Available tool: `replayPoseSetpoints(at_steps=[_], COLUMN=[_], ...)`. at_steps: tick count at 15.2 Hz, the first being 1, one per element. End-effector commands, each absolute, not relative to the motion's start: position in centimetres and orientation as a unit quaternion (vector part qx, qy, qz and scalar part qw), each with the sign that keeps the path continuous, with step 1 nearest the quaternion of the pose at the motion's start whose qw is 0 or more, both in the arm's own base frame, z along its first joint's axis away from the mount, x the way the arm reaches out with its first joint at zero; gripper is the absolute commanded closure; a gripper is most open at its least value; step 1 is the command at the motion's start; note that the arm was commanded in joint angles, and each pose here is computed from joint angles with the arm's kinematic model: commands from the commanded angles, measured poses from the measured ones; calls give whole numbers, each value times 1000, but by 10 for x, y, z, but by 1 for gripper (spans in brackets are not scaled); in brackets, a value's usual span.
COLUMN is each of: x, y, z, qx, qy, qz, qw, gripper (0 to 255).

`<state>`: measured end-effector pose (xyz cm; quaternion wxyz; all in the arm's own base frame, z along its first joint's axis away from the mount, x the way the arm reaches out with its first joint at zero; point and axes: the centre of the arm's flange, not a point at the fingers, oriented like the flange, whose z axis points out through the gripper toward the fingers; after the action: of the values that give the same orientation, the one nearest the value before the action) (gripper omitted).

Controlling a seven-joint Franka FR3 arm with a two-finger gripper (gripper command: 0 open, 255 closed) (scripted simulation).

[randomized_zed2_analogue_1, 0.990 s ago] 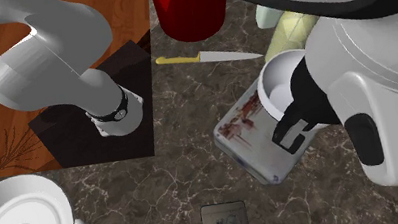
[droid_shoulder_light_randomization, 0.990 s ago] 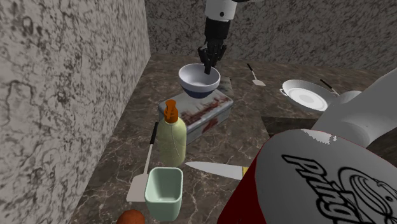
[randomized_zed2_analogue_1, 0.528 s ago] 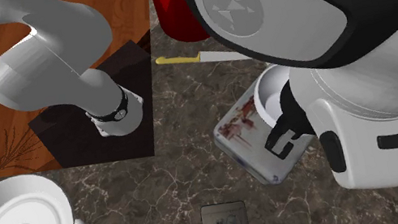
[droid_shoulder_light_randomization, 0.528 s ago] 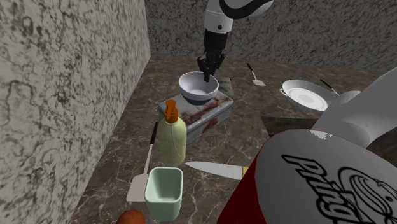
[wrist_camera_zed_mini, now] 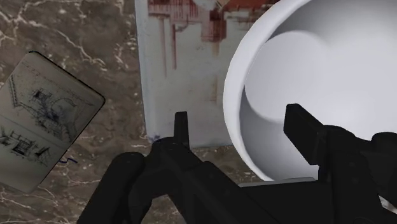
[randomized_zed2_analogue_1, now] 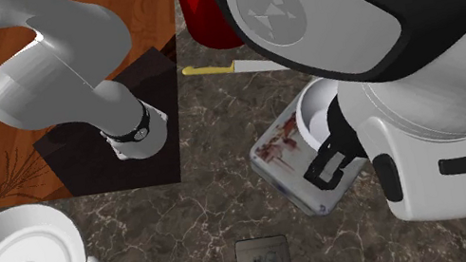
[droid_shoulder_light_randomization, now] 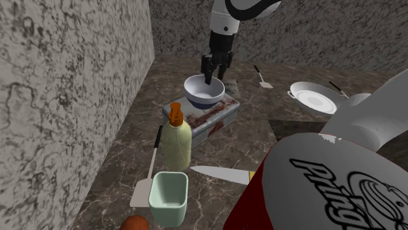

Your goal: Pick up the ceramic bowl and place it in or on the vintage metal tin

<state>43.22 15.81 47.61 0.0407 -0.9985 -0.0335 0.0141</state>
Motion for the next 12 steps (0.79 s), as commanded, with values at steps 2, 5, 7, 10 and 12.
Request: replayPoseSetpoints(at_steps=[2, 5, 7, 10, 12], x=[432, 433, 433, 434, 434], y=[158, 157, 155, 154, 154], z=[476, 489, 516, 526, 526], qx=[-999, -999, -999, -999, -999], qy=[-33, -33, -33, -33, -33], qz=[14, 14, 14, 14, 14], qw=[41, 41, 41, 41, 41], gripper=[0, 0, 0, 0, 0])
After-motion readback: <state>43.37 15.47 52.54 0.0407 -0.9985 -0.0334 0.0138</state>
